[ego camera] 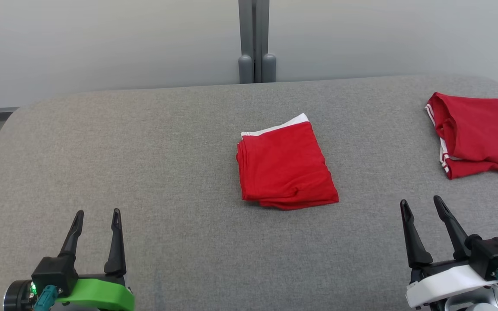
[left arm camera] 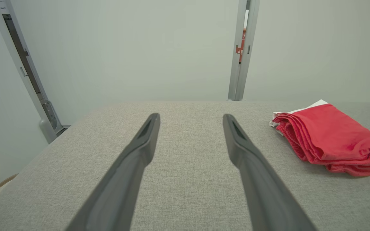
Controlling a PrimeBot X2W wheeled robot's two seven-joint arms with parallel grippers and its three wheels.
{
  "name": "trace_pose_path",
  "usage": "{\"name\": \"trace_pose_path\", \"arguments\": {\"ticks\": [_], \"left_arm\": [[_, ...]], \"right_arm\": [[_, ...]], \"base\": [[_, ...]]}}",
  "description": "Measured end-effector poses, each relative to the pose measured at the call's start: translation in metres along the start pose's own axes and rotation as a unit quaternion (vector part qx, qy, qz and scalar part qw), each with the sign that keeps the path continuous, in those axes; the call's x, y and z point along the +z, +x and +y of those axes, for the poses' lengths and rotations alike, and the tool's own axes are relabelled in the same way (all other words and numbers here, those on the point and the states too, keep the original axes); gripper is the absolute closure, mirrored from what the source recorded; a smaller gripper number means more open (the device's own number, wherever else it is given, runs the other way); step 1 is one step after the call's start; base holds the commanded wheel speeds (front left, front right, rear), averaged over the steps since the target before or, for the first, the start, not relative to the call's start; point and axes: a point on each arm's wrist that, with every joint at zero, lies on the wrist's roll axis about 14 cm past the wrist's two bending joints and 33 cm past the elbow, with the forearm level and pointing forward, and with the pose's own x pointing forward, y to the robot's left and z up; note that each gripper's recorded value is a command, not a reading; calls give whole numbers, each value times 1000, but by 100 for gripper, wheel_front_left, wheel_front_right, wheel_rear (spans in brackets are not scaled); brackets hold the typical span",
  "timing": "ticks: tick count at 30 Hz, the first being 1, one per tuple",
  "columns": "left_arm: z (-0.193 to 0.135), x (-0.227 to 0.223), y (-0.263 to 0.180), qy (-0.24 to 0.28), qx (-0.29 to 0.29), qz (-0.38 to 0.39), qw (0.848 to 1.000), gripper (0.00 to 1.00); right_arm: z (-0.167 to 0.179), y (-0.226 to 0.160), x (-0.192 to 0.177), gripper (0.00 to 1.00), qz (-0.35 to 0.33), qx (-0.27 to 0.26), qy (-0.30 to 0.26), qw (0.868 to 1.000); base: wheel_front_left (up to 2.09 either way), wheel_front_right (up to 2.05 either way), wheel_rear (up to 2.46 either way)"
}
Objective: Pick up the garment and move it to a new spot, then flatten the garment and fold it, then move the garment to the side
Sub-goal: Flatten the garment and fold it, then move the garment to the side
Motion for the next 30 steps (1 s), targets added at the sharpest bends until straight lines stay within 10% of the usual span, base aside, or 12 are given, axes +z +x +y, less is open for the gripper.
{"name": "trace_pose_path", "arguments": {"ticks": [30], "left_arm": [[-2,9,-7,2,-9,-6,1000,0]], "right_arm": [[-5,-3,1,0,16,-11,-8,1000]], "base": [[0,0,0]]}}
